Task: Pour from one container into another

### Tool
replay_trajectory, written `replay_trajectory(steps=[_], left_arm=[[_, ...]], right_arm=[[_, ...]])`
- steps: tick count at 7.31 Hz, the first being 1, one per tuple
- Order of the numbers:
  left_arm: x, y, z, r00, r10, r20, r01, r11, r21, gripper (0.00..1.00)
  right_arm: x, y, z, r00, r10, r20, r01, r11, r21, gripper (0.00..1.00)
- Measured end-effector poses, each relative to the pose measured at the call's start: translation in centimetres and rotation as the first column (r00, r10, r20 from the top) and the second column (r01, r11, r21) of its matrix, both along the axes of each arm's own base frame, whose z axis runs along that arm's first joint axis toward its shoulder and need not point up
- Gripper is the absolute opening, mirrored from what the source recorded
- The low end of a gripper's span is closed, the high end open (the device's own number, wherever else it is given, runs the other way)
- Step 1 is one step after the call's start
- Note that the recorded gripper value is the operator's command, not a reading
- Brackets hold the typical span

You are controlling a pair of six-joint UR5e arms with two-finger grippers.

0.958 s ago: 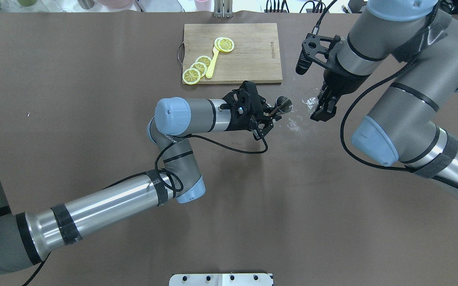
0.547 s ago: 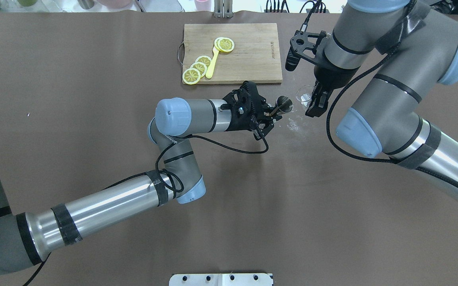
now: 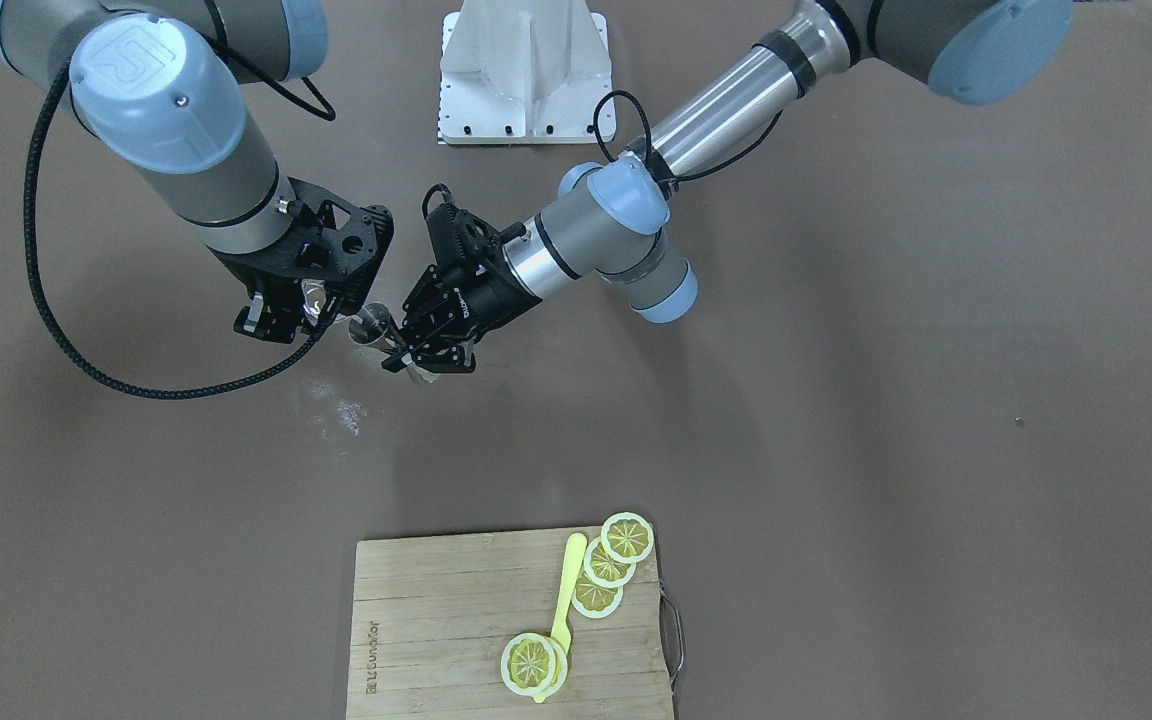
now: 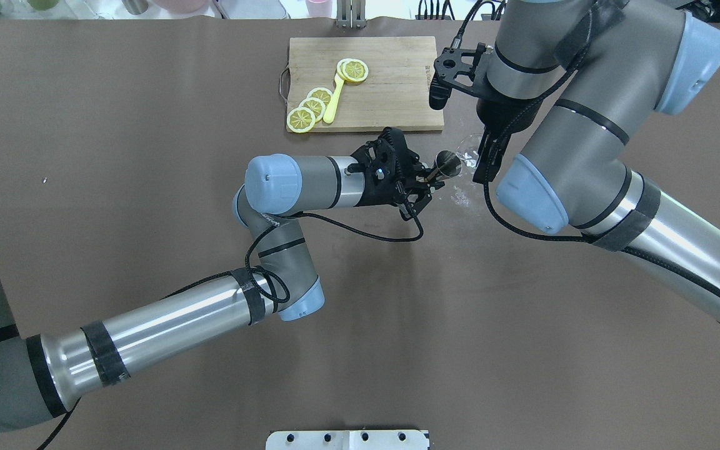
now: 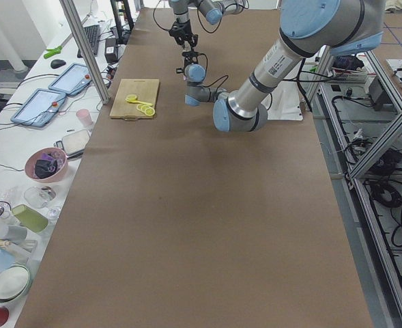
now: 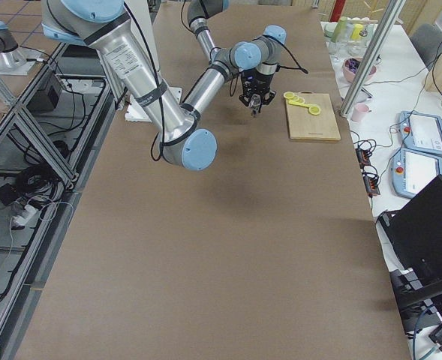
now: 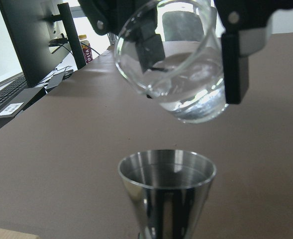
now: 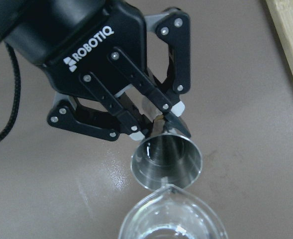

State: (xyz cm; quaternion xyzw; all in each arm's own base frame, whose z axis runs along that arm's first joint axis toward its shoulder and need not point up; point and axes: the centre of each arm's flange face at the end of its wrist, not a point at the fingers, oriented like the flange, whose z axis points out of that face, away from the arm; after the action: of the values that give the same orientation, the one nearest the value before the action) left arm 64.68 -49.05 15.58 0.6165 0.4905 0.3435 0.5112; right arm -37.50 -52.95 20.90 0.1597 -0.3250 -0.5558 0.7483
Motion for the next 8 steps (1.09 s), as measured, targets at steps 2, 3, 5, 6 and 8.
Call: replay_trajectory(steps=[2,3,5,6,8], left_arm=[[0.0,0.0,-0.1,1.0,-0.003,-0.001,0.003,1.0,-0.001,0.0],[0.1,0.1,-0.1,1.0,-0.004,-0.001,0.004,1.0,-0.001,0.0],[0.1,0.1,-0.1,1.0,-0.004,-0.001,0.004,1.0,-0.001,0.0],[0.1,0.1,-0.1,1.0,-0.004,-0.001,0.004,1.0,-0.001,0.0],[0.1,0.1,-0.1,1.0,-0.004,-0.001,0.004,1.0,-0.001,0.0]], right_arm=[[-0.9,-0.2,-0.6,0.999,-0.027,-0.04,0.027,1.0,-0.009,0.0],[-1.1,-0.4,-0.7,0.998,-0.037,-0.054,0.036,0.999,-0.011,0.0],[-1.1,-0.4,-0.7,0.995,-0.059,-0.082,0.058,0.998,-0.018,0.0],[-1.2,-0.5,-0.8,0.993,-0.067,-0.094,0.065,0.998,-0.02,0.0],[-1.5,-1.0,-1.2,0.991,-0.068,-0.115,0.066,0.998,-0.022,0.0]])
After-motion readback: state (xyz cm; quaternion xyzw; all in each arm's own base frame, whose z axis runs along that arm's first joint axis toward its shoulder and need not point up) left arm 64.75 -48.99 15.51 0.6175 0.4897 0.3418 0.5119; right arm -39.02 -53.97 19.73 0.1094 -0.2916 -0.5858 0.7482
